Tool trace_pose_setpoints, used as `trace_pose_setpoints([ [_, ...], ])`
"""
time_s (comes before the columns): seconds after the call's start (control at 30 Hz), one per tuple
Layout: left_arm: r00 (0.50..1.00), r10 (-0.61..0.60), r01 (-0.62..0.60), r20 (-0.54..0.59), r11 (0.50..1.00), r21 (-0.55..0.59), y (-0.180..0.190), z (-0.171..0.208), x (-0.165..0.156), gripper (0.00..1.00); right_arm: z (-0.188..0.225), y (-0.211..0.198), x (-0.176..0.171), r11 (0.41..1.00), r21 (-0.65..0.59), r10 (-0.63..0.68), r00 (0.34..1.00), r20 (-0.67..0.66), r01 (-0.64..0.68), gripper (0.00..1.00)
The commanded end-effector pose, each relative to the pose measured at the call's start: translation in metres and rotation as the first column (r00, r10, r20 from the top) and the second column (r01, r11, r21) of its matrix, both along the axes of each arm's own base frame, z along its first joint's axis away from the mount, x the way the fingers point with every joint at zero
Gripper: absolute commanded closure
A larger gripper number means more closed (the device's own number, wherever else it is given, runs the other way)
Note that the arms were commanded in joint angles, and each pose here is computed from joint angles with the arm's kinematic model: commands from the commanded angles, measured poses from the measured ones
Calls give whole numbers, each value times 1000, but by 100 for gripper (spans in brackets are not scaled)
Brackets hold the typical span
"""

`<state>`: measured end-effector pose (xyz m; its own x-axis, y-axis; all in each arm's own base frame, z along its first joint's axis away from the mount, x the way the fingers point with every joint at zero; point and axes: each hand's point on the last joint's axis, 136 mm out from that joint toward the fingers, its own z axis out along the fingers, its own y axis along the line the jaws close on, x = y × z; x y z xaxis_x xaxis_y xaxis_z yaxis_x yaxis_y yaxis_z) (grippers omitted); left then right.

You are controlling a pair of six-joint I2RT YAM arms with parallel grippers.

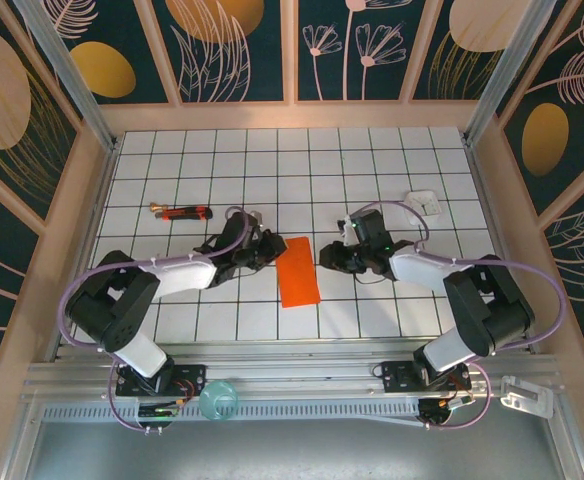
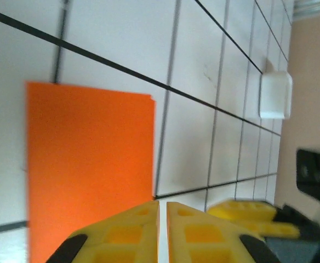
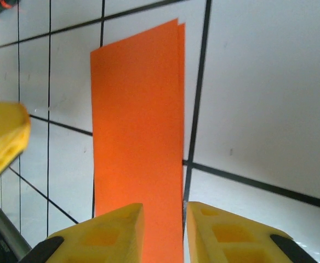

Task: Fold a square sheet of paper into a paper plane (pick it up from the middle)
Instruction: First fold in half a square sheet of paper at the center of the table, then fold the triangle a second time at the center of the table.

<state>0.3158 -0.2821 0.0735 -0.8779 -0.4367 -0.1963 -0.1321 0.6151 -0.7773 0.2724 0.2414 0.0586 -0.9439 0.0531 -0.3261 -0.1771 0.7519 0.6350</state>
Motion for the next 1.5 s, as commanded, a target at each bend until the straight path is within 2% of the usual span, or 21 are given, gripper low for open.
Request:
trace_pose_setpoints([
  [0.0,988,-134,140,-82,987,76,2,-26,-13,92,4,13,-9,999,28,22,1000,9,-22,72],
  [0.13,976,-184,193,-113,979,72,-5,-42,-15,97,0,18,-12,999,25,20,1000,-3,-20,71],
  [0.3,971,-190,206,-147,973,103,-1,-61,-16,100,-7,18,-22,1000,14,24,999,-35,-24,70],
  [0.67,962,-185,218,-201,963,160,17,-91,-32,100,-21,7,-73,1000,-2,30,988,-154,-31,63],
  [1.23,958,-201,236,-207,958,162,18,-94,-35,100,-46,10,-80,993,-115,-5,983,-185,-16,63],
  [1.47,955,-204,241,-214,957,162,18,-96,-37,100,-35,32,-78,999,-15,37,984,-177,-40,63],
])
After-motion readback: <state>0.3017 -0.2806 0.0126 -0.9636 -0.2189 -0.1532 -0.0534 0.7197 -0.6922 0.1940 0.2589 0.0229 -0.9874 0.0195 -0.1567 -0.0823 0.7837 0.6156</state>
